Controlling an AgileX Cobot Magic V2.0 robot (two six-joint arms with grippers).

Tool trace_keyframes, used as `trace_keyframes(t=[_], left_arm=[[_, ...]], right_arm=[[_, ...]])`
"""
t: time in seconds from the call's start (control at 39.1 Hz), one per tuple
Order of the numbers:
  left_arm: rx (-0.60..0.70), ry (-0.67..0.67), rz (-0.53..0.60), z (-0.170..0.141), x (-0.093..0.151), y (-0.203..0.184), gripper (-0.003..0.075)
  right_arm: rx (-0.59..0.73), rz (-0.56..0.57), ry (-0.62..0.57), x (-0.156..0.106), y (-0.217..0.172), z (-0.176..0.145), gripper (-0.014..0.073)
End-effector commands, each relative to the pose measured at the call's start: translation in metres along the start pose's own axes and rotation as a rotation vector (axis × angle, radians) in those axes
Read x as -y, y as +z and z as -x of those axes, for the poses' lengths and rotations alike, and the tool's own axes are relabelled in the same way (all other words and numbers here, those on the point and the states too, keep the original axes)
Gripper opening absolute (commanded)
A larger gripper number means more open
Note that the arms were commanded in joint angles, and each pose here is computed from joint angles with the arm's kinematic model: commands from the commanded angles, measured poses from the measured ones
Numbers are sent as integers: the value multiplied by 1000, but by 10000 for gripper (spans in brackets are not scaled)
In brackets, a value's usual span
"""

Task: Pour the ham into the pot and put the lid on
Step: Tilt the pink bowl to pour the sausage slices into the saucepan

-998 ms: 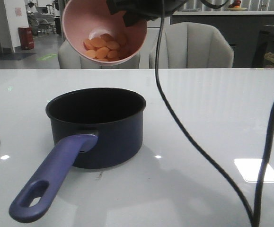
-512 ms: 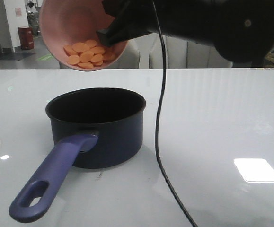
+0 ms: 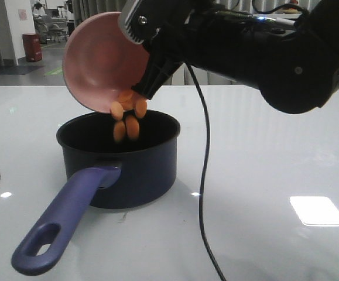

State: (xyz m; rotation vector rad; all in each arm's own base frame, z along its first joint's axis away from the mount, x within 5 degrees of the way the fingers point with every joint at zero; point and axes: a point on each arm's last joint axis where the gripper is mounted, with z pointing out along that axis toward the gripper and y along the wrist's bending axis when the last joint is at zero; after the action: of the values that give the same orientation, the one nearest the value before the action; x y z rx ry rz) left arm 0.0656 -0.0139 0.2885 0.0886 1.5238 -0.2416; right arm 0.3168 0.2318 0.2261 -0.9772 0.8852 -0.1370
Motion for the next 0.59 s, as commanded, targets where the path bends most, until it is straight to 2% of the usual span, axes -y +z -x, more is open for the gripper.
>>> trace_keyframes(t=[0.0,0.15,0.28,0.33,0.51,0.56], left_arm=[[102,-15,-18,16,2,0,603],[102,-15,-18,16,2,0,603],[102,-15,-18,16,2,0,603],[104,-15,-18,16,2,0,603],[104,-15,-18,16,2,0,603],[104,-15,-18,16,2,0,603]], right_arm=[[158,-178,-66,30,2,27,135],[166,-174,-191,29,2,29,135],[159,-178,-127,30,2,28,135],[151,-186,0,32,2,26,135],[88,-218,714,38,2,14,135],[70,-208,820,39,2,15,135]])
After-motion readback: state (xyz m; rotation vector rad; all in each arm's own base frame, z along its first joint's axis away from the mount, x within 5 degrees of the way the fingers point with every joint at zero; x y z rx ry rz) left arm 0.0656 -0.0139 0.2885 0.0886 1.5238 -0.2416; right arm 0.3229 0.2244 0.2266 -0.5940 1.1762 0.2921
